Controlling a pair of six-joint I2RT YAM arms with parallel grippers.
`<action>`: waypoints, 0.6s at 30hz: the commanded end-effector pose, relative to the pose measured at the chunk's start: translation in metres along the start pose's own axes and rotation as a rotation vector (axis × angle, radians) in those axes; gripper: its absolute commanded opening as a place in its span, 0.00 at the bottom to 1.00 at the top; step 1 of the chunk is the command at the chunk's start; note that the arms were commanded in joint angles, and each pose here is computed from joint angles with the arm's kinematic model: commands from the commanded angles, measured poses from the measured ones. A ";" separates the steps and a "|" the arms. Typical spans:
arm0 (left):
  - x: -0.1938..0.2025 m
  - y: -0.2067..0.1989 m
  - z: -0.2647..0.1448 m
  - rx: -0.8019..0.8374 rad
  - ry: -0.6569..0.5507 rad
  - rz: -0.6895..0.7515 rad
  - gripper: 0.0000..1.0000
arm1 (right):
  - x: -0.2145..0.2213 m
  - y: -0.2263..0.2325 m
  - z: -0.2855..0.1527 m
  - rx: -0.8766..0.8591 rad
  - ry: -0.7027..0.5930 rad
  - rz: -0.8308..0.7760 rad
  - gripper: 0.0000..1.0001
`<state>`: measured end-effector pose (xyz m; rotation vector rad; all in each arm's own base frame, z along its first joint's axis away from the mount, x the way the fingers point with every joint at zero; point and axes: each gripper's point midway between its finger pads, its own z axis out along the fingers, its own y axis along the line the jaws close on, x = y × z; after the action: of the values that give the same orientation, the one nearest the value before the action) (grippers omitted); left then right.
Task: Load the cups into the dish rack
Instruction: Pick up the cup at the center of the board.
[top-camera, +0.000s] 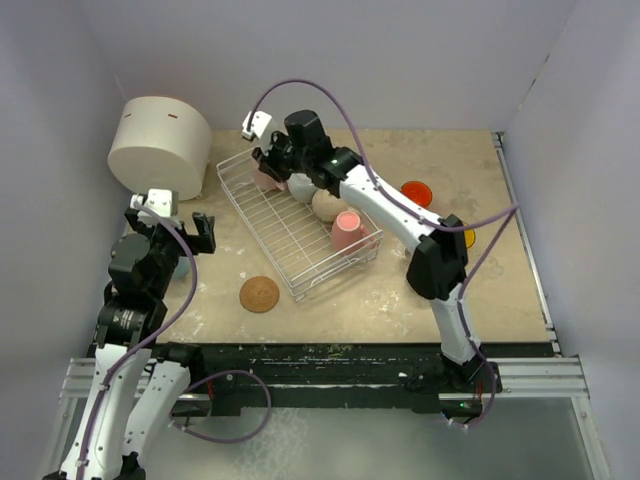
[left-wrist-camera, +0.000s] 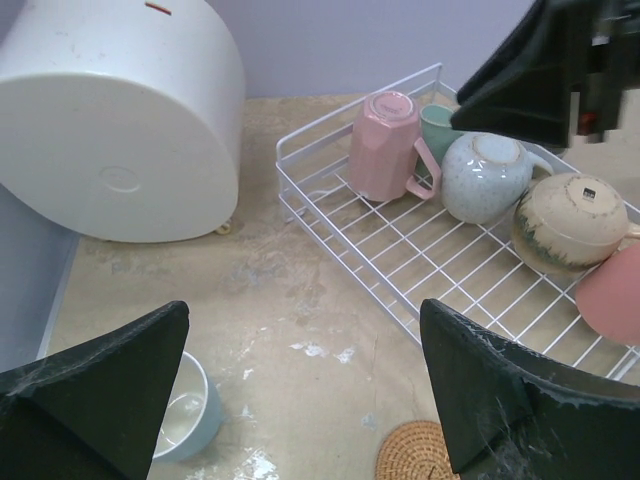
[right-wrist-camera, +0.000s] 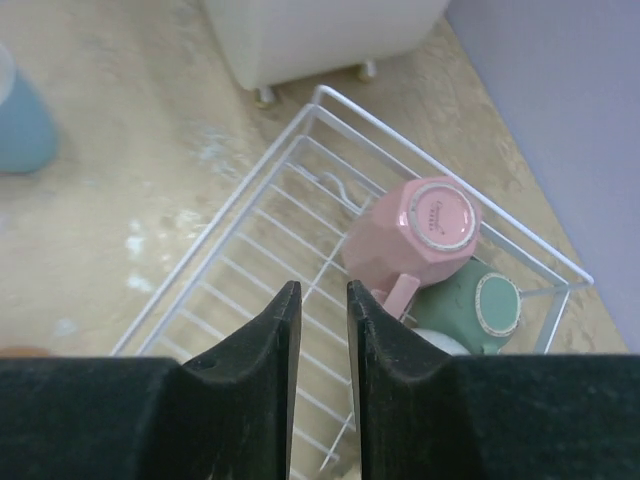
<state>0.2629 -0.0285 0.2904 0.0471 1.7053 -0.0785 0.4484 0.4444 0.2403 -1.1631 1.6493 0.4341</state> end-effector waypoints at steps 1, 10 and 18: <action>-0.020 0.006 -0.002 -0.027 -0.085 0.024 1.00 | -0.038 0.027 -0.057 -0.175 -0.100 -0.029 0.30; -0.008 0.010 0.008 -0.053 -0.034 0.015 1.00 | -0.009 0.044 -0.166 -0.399 -0.168 0.020 0.38; 0.010 0.016 0.028 -0.108 0.075 -0.042 0.88 | 0.042 0.033 -0.223 -0.345 -0.205 0.065 0.40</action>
<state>0.2780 -0.0174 0.2747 -0.0053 1.7632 -0.0083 0.3245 0.2805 0.2655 -1.2468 1.6226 0.8231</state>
